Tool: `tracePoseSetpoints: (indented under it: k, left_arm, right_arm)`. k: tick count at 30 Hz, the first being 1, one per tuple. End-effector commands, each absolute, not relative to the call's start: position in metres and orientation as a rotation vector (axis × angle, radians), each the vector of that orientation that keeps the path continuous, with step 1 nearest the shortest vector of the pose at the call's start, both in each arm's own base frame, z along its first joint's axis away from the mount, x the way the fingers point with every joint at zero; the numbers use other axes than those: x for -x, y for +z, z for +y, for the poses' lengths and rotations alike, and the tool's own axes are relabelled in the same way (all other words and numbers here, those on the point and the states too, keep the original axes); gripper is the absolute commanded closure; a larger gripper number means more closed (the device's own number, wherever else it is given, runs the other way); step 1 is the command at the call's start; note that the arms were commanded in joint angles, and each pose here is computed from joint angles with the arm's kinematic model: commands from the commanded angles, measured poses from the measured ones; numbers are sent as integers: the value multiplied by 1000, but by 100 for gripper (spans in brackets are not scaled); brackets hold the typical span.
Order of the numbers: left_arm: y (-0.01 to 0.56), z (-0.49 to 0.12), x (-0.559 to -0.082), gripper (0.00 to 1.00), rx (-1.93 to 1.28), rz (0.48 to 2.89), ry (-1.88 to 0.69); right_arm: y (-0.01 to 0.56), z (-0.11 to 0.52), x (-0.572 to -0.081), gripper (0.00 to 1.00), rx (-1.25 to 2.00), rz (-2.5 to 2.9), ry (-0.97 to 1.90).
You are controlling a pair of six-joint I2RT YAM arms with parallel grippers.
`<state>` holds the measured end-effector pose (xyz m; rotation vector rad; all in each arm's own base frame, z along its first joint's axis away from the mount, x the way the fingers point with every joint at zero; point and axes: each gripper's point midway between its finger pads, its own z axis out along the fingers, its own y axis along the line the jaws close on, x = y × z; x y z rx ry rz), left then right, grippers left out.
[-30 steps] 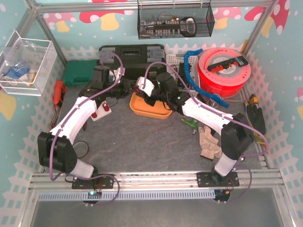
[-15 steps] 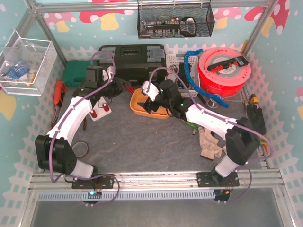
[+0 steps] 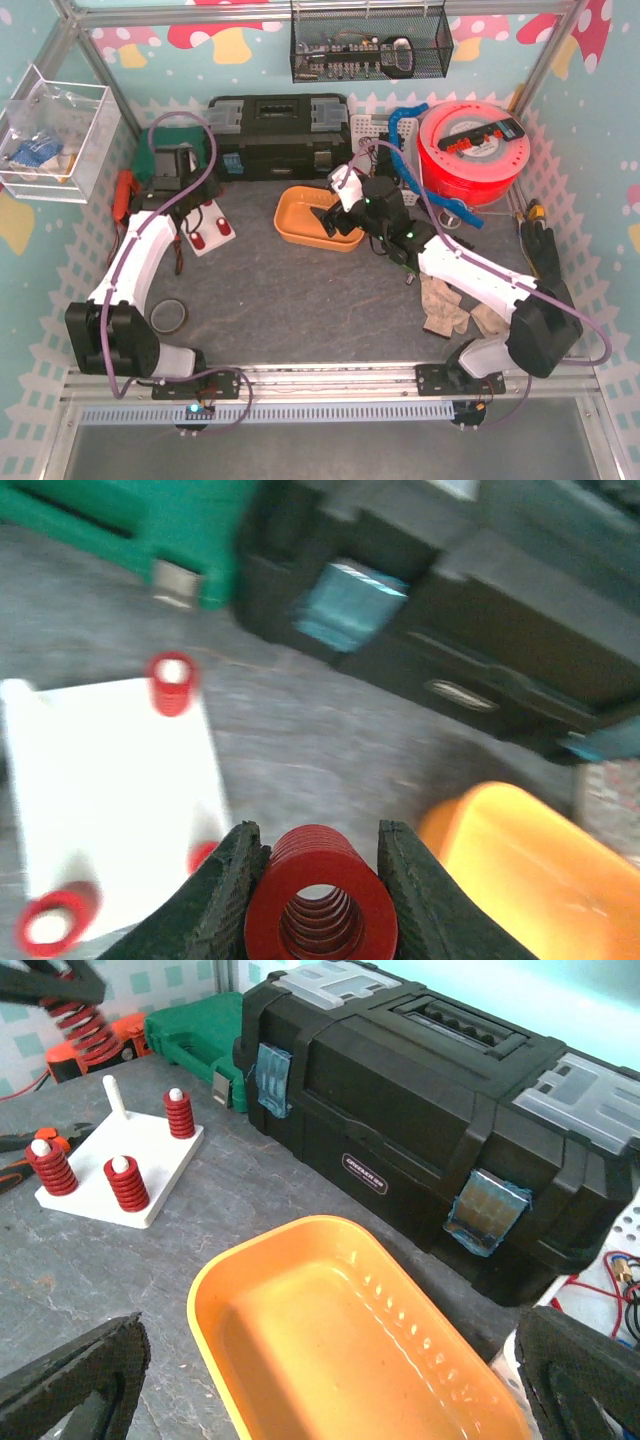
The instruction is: Install the large spring
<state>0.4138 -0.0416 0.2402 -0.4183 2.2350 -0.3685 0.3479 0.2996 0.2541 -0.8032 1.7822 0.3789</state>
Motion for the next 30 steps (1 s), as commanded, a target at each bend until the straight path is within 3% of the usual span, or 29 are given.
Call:
tracePoseSetpoints:
  k: [1, 16, 30]
  left_arm:
    - [213, 13, -414, 100, 495, 2263, -122]
    - [157, 83, -438, 100, 653, 2230, 124]
    - [154, 116, -468, 100, 689, 2180, 165]
  right_arm:
    - [262, 284, -343, 1, 718, 1802, 397]
    - [270, 252, -316, 1, 648, 1845, 410]
    - [272, 251, -322, 1, 636, 1858, 376]
